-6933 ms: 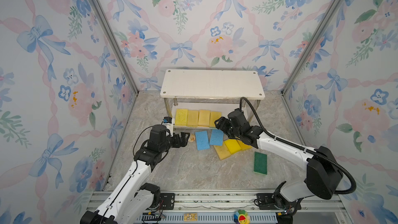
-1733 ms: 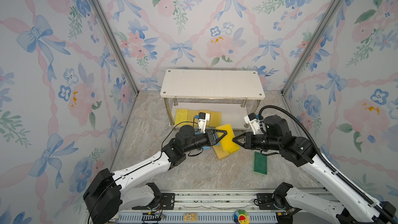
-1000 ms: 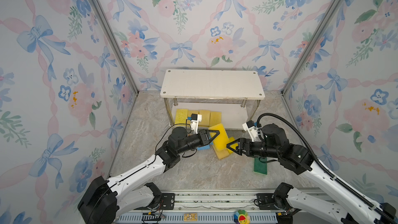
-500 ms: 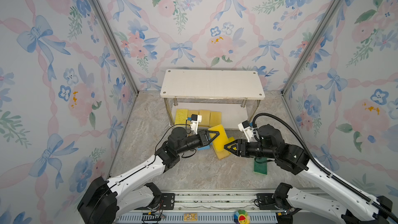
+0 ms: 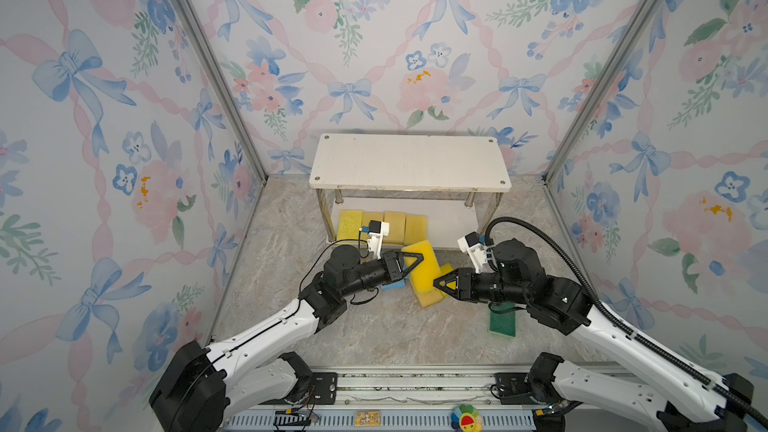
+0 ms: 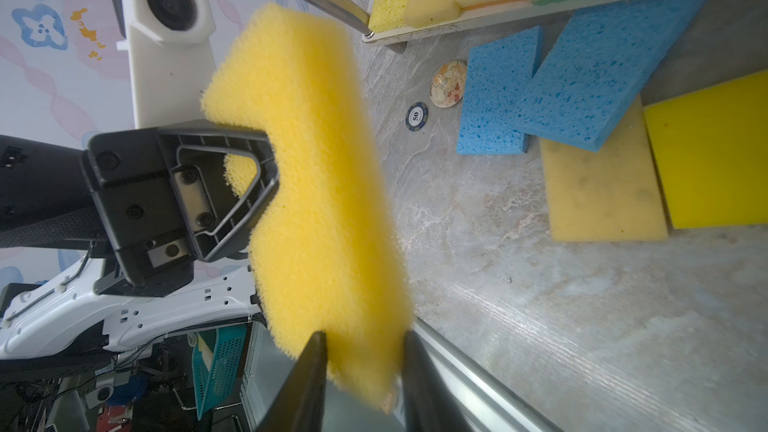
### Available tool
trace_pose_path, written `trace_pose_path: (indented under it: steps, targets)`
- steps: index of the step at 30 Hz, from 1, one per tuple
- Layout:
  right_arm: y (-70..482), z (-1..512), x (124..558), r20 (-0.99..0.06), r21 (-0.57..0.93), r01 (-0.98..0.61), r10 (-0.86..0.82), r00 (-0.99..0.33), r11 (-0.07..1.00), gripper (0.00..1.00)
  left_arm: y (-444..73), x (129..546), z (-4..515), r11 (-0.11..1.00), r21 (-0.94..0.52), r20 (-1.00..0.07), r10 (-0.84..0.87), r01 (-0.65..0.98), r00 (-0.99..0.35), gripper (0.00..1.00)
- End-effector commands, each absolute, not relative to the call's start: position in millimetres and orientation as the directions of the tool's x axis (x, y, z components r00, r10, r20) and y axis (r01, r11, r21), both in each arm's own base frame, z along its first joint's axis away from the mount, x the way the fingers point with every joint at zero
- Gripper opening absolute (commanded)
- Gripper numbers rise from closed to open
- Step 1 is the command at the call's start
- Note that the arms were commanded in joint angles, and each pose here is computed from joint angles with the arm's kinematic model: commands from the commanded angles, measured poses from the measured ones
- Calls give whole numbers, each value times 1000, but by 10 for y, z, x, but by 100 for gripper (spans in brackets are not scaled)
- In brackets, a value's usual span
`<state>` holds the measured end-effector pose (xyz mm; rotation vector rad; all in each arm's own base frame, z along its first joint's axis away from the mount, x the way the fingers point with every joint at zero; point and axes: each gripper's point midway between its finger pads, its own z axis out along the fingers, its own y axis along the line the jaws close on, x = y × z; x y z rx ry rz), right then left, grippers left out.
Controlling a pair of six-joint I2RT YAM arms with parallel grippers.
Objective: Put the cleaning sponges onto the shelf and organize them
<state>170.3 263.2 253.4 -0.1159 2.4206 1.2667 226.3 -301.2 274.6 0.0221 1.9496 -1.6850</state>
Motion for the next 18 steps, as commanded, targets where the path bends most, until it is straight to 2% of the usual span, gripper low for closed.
trace_pose_path:
  steps: [1, 7, 9, 11, 14, 18]
  targets:
    - [2677, 2624, 1721, -409, 772, -277, 115, -905, 572, 24, -3020, 2207, 2819, 182, -907, -420, -323, 380, -848, 6]
    - [2656, 2610, 1720, -410, 766, -273, 117, -904, 582, 16, -3013, 2219, 2788, 188, -907, -419, -324, 376, -848, 9]
    - [2635, 2593, 1727, -409, 763, -264, 124, -904, 590, 15, -3011, 2223, 2778, 190, -908, -418, -323, 374, -849, 17]
    - [2602, 2567, 1745, -407, 758, -248, 140, -903, 603, 15, -3005, 2221, 2779, 188, -907, -419, -319, 376, -850, 32]
    - [2552, 2524, 1782, -401, 757, -216, 177, -899, 617, 14, -2953, 2225, 2807, 184, -904, -425, -327, 385, -844, 47]
    - [2459, 2439, 1854, -403, 746, -167, 237, -884, 644, 13, -2800, 2244, 2827, 182, -904, -426, -359, 386, -830, 62]
